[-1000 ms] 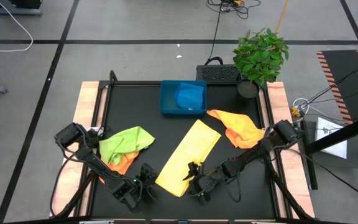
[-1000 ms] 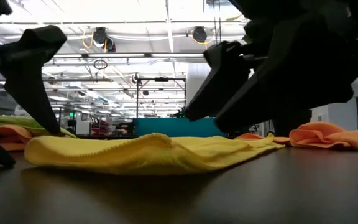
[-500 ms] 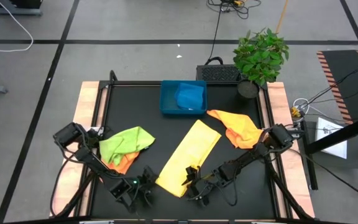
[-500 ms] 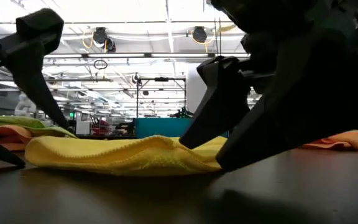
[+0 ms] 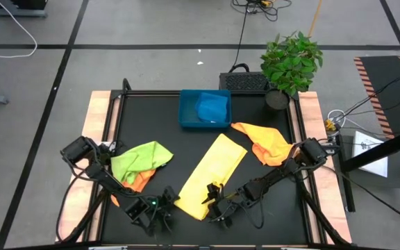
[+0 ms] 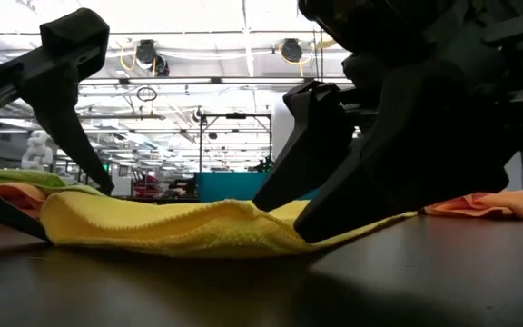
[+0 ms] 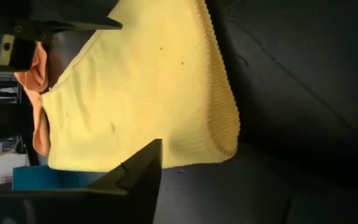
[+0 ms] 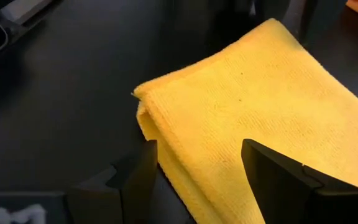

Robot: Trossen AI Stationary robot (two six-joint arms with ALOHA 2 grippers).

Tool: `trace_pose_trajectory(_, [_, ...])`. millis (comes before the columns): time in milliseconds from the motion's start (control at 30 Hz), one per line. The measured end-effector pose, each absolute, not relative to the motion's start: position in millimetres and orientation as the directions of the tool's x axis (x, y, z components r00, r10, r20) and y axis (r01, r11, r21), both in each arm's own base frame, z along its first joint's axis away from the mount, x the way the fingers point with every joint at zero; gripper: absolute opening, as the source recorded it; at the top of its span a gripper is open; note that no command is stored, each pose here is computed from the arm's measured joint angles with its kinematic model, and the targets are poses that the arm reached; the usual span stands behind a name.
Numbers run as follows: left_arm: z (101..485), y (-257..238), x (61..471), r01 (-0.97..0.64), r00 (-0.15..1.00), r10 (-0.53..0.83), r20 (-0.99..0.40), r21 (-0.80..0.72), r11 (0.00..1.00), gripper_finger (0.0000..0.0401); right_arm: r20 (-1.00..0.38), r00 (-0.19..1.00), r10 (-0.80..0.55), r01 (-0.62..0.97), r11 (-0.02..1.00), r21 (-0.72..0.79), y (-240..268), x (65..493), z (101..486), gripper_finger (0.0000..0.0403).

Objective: Fold microfiber towels
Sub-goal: Fold the yellow microfiber cloth

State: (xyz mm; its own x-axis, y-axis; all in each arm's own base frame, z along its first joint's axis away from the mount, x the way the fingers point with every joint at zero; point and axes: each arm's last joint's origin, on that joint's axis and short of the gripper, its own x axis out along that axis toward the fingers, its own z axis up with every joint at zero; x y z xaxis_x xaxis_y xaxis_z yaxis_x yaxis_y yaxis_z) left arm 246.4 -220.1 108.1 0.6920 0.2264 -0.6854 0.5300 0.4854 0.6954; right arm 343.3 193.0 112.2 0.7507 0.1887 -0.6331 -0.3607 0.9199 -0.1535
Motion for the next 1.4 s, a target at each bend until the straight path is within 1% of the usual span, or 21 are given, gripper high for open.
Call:
trace_pose_trajectory(200, [107.7, -220.4, 247.1, 0.552, 0.682, 0.203, -0.702, 0.677, 0.487, 0.0119, -0.617, 0.764, 0.188, -0.35, 0.925, -0.151, 190.1, 346.4, 113.7, 0.0226])
trace_pose_trajectory(400, [107.9, -221.1, 247.4, 0.547, 0.687, 0.197, -0.7, 0.676, 0.494, 0.0024, -0.608, 0.77, 0.194, -0.356, 0.921, -0.157, 190.2, 347.2, 114.7, 0.0226])
trace_pose_trajectory(433, [108.0, -221.3, 247.6, 0.544, 0.689, 0.196, -0.698, 0.676, 0.497, 0.0013, -0.608, 0.77, 0.195, -0.359, 0.919, -0.16, 190.4, 347.2, 114.7, 0.0226])
trace_pose_trajectory(600, [111.2, -221.8, 248.1, 0.524, 0.702, 0.188, -0.687, 0.676, 0.518, 0.0013, -0.607, 0.77, 0.196, -0.361, 0.919, -0.161, 190.4, 347.3, 114.8, 0.0226])
trace_pose_trajectory(667, [114.0, -222.5, 248.6, 0.511, 0.713, 0.178, -0.678, 0.676, 0.531, 0.0008, -0.599, 0.774, 0.205, -0.364, 0.918, -0.156, 191.3, 347.5, 115.5, 0.0226])
trace_pose_trajectory(933, [130.3, -222.7, 248.9, 0.475, 0.746, 0.15, -0.649, 0.676, 0.564, 0.0006, -0.585, 0.772, 0.247, -0.404, 0.902, -0.152, 207.2, 339.4, 116.9, 0.0226])
trace_pose_trajectory(1133, [145.1, -217.8, 251.3, 0.411, 0.766, 0.143, -0.627, 0.649, 0.641, 0.0007, -0.584, 0.767, 0.265, -0.415, 0.9, -0.137, 216.9, 333.3, 117.0, 0.0226])
trace_pose_trajectory(1233, [150.3, -213.0, 255.0, 0.376, 0.772, 0.149, -0.618, 0.633, 0.676, 0.0004, -0.582, 0.776, 0.245, -0.397, 0.906, -0.148, 216.8, 333.2, 116.9, 0.0226])
trace_pose_trajectory(1400, [152.7, -203.9, 261.9, 0.337, 0.768, 0.167, -0.619, 0.612, 0.715, 0.0005, -0.573, 0.79, 0.218, -0.371, 0.914, -0.163, 217.1, 337.0, 102.6, 0.0226])
